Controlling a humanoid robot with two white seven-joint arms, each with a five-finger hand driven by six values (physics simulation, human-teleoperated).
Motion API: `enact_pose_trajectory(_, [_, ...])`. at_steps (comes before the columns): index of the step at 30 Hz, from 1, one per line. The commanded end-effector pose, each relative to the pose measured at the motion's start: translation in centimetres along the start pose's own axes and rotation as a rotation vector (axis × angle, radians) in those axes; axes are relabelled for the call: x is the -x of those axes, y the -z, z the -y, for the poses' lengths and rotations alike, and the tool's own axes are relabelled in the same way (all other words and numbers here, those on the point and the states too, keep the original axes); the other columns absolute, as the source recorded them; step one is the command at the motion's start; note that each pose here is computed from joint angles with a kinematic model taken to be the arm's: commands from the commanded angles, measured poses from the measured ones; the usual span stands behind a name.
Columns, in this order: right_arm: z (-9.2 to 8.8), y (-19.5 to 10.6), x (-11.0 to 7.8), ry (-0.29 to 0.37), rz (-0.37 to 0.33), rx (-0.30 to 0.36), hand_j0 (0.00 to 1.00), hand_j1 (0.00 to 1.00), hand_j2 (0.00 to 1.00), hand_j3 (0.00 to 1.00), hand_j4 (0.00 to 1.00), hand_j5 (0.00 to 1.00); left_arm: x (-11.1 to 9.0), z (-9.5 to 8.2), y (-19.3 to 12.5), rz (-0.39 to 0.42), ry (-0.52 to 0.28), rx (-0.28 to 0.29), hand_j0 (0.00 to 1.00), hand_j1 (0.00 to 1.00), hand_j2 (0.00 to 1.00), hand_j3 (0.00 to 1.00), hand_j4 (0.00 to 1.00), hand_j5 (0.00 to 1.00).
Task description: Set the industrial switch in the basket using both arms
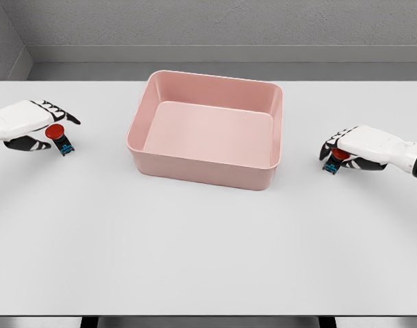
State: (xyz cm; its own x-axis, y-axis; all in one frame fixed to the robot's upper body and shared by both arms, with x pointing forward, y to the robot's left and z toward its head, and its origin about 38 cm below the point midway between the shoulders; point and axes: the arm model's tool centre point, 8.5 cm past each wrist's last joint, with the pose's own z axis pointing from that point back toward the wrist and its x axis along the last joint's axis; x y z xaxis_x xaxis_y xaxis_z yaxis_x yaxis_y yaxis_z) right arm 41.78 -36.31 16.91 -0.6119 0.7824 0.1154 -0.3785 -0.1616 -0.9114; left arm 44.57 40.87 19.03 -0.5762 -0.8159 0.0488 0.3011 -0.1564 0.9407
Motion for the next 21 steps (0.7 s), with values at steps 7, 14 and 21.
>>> enact_pose_trajectory(7, [0.4,-0.2,0.0,0.012,0.005,0.020,0.43,0.43,0.43,0.43,0.43,0.43,0.1,0.5,0.2,-0.004,-0.009,0.012,0.82,0.82,0.82,0.82,0.82,0.82])
enact_pose_trajectory(14, [1.1,-0.3,0.0,0.010,0.011,0.038,0.39,0.39,0.39,0.39,0.39,0.39,0.1,0.7,0.6,-0.006,0.000,0.019,0.82,0.82,0.82,0.82,0.82,0.82])
enact_pose_trajectory(21, [4.8,0.1,-0.2,-0.019,0.036,0.108,0.39,0.39,0.39,0.39,0.39,0.39,0.5,1.2,0.9,-0.024,-0.009,0.029,0.81,0.81,0.81,0.81,0.81,0.81])
